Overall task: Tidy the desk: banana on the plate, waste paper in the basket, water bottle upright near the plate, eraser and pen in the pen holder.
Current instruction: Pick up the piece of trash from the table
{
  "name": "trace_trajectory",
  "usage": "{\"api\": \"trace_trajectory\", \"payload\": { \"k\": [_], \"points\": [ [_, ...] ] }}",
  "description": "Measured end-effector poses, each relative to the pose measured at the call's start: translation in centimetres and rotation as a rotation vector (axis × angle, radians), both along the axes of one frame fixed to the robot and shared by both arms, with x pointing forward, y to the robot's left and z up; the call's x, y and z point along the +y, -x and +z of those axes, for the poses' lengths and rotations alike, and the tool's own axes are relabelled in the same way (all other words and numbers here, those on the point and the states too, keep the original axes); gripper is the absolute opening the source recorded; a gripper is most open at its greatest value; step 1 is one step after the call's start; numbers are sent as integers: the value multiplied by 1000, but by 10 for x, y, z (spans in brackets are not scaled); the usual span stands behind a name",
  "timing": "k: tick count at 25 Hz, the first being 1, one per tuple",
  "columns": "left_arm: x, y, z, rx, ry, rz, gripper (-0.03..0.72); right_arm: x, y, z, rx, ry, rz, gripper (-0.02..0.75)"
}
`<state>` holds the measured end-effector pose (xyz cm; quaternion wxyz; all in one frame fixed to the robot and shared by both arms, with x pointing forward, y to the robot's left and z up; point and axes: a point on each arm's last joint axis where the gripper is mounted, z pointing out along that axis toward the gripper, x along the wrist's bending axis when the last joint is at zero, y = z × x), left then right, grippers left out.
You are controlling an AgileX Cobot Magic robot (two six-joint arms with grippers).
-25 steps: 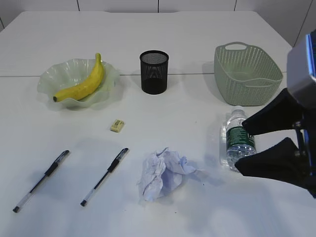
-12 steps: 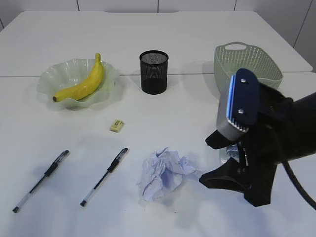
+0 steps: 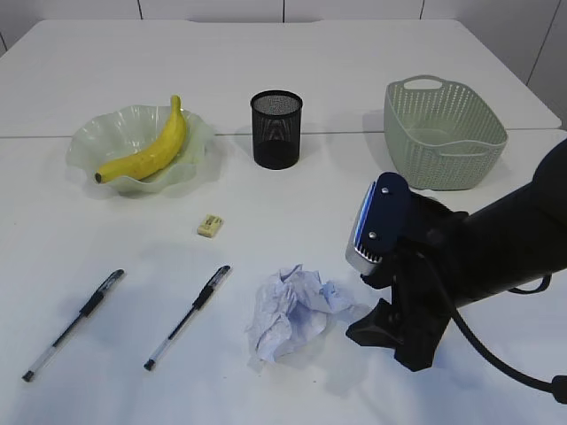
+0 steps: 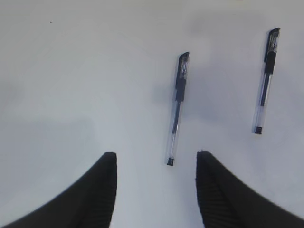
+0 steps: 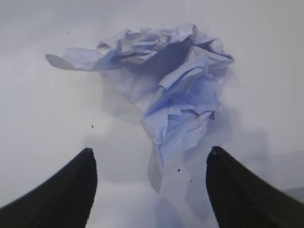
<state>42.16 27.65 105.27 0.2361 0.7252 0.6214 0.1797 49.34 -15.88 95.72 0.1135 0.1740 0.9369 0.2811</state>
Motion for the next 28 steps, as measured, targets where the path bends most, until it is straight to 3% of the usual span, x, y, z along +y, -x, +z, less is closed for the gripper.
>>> {"api": "trace_trajectory", "payload": {
  "k": [6, 19, 22, 28],
  "points": [
    [0, 0, 0, 0, 0, 0, 382, 1, -6, -21, 29, 35, 5, 521],
    [0, 0, 0, -2, 0, 0, 382, 6, -13, -27, -5, -15, -1, 462],
    [0, 0, 0, -2, 0, 0, 382, 7, -14, -27, -4, -25, -10, 375],
    [0, 0, 0, -2, 0, 0, 382, 7, -15, -27, 2, -42, -33, 85]
  ]
}}
